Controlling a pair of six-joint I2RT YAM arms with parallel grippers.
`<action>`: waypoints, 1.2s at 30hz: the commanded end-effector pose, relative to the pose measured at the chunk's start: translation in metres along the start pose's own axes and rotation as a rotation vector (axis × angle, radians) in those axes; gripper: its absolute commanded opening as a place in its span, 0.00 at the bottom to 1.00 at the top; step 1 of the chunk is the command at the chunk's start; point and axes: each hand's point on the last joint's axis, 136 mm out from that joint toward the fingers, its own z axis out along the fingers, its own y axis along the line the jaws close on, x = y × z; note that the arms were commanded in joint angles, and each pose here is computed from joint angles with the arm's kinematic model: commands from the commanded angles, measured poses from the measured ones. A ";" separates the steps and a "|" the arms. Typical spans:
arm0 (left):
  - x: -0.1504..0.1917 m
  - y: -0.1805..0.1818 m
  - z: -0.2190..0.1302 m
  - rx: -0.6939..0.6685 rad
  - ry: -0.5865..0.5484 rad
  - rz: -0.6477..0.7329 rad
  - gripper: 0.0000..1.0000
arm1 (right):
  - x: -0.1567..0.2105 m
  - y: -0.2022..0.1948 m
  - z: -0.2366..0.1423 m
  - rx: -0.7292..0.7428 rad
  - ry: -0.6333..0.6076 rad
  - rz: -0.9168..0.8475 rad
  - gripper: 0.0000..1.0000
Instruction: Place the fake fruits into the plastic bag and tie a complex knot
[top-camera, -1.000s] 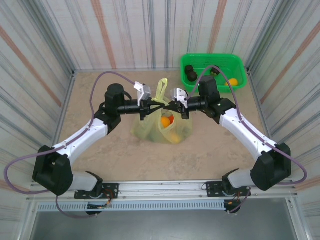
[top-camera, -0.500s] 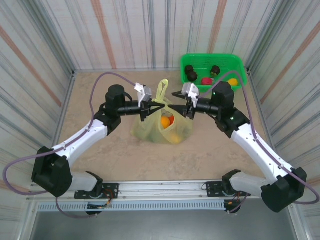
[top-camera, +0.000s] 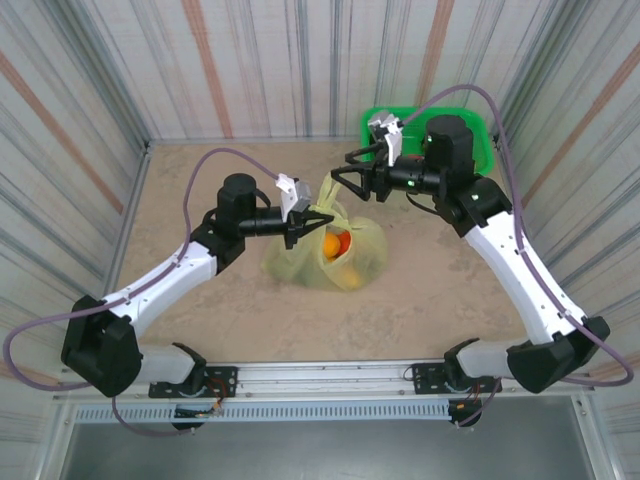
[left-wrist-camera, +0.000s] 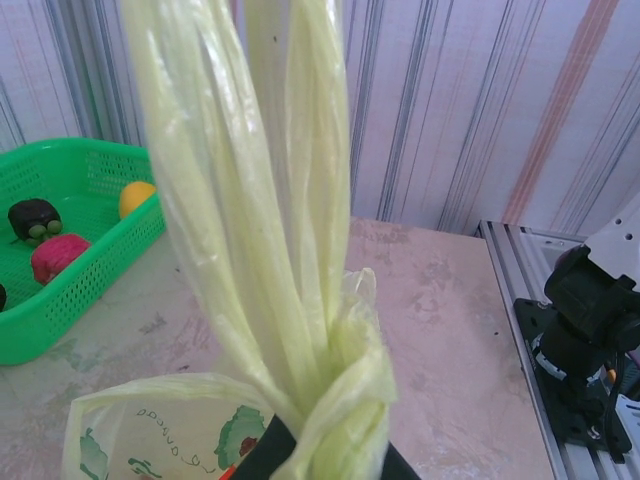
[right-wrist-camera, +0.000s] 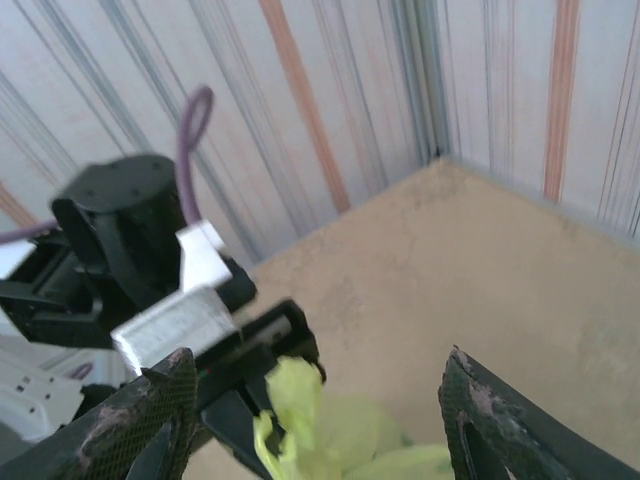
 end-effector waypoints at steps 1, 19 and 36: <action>-0.005 -0.008 -0.004 0.004 -0.004 0.039 0.00 | 0.019 0.001 -0.001 -0.002 0.085 0.123 0.61; -0.002 -0.009 -0.002 0.006 0.020 0.030 0.00 | 0.014 0.006 0.011 -0.022 0.076 0.109 0.22; 0.003 0.012 -0.008 -0.083 0.016 -0.009 0.00 | -0.004 -0.026 -0.029 0.172 -0.039 0.101 0.00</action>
